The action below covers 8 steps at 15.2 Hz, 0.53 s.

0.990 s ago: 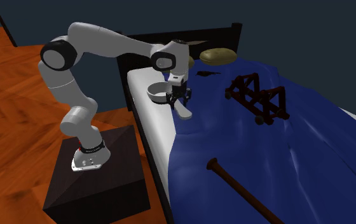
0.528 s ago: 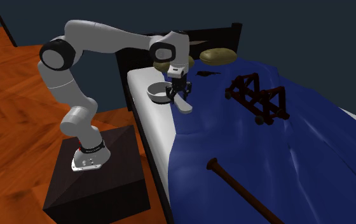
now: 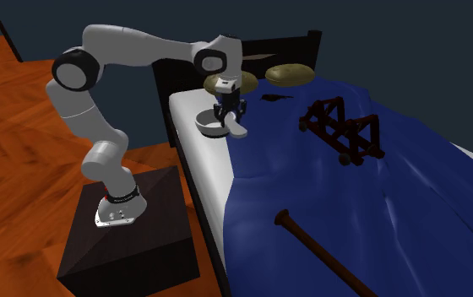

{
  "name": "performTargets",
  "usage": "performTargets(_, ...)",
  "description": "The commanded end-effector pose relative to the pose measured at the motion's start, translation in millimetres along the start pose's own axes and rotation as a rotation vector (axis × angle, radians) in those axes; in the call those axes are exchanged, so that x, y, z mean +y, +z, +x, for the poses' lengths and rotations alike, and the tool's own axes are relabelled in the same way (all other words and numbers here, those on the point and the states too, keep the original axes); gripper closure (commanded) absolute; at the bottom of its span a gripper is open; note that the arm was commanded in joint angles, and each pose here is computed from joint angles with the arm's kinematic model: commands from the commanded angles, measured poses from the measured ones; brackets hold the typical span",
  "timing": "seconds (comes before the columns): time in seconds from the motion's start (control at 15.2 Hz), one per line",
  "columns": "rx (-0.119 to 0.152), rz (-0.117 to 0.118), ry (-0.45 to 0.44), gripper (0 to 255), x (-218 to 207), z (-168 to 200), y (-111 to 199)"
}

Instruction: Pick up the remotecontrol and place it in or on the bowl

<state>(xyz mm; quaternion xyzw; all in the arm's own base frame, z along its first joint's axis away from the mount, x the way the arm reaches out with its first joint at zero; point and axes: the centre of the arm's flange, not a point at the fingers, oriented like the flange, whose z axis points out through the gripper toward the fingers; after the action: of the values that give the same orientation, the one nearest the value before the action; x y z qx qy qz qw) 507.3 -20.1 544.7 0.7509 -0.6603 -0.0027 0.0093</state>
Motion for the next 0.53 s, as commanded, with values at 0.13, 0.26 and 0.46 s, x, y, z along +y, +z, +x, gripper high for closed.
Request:
performTargets(0.13,0.0,0.0,0.001,255,-5.1,-51.6,-2.9)
performTargets(0.26,0.0,0.0,0.001,255,-7.4,-77.9,-3.8)
performTargets(0.46,0.0,0.0,0.001,255,-10.7,-117.3,-5.3)
